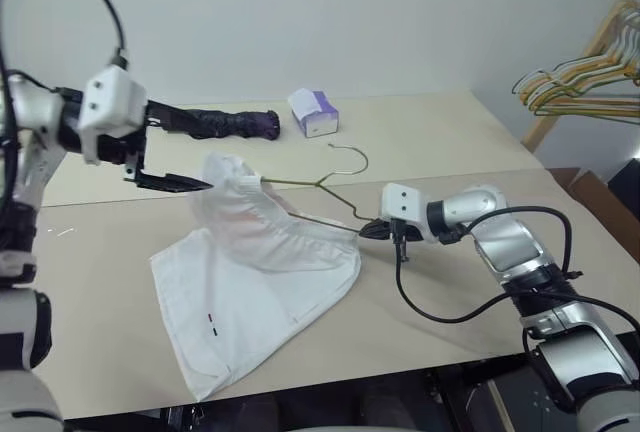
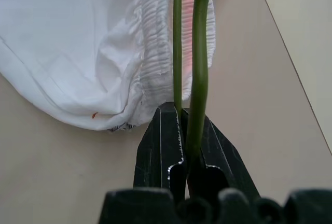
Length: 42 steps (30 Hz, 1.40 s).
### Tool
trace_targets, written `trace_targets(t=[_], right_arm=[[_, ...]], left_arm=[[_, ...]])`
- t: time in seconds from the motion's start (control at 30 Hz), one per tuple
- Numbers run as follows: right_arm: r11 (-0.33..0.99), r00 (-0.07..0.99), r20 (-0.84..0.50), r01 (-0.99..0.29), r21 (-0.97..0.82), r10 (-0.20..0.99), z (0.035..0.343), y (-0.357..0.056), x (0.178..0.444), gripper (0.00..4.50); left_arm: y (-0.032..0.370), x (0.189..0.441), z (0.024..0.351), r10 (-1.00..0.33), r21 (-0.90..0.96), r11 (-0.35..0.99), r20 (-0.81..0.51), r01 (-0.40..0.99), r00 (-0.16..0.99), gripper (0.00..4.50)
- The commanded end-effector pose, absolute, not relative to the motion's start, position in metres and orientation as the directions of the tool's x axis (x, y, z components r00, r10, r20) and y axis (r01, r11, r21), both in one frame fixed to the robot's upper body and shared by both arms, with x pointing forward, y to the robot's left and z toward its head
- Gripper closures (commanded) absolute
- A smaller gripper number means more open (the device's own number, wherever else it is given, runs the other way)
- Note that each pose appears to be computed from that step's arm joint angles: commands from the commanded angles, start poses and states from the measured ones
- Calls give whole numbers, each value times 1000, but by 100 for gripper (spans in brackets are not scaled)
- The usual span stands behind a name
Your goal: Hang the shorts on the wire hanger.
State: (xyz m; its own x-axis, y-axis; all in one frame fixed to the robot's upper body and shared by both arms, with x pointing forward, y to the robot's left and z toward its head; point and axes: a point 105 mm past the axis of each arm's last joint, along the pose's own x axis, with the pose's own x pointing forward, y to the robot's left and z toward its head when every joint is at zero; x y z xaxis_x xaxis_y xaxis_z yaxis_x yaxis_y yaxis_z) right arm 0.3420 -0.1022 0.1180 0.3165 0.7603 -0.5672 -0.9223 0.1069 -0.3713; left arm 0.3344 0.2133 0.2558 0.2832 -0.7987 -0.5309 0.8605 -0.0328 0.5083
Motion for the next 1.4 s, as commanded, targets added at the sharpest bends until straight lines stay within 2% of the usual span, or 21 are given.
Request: trace_targets(t=[0.03,0.17,0.43,0.63,0.87,0.93,1.03,1.13,1.23,1.33,1.4], right_arm=[[87,327,-542,-903,-421,774,134,-93,346,450],[77,319,-562,-908,-411,763,131,-91,345,450],[80,319,-581,-913,-399,749,128,-90,345,450],[84,324,-578,-912,-402,749,131,-88,348,450],[76,329,-605,-911,-405,725,127,-89,348,450],[77,337,-601,-907,-414,725,126,-89,348,450],[64,368,-525,-859,-509,768,133,-83,346,450],[117,406,-470,-840,-530,784,146,-85,346,365],[197,476,-451,-821,-536,755,154,-100,348,257],[306,568,-423,-784,-541,707,168,-131,346,152],[428,614,-438,-781,-454,656,175,-155,341,80]], left_arm=[[203,342,253,-760,505,-110,-597,856,255,29],[192,349,244,-746,475,-146,-629,867,219,29],[181,344,225,-723,384,-203,-679,901,126,29],[178,345,216,-718,351,-202,-688,914,106,209],[178,348,217,-719,352,-187,-685,917,116,444],[178,349,217,-722,354,-187,-682,916,116,447],[180,350,215,-713,374,-199,-690,906,128,447],[181,355,215,-709,415,-198,-687,888,163,450],[181,360,220,-726,452,-166,-657,876,202,450],[183,367,226,-737,503,-110,-620,857,270,450],[185,371,229,-738,528,-72,-599,846,311,450]])
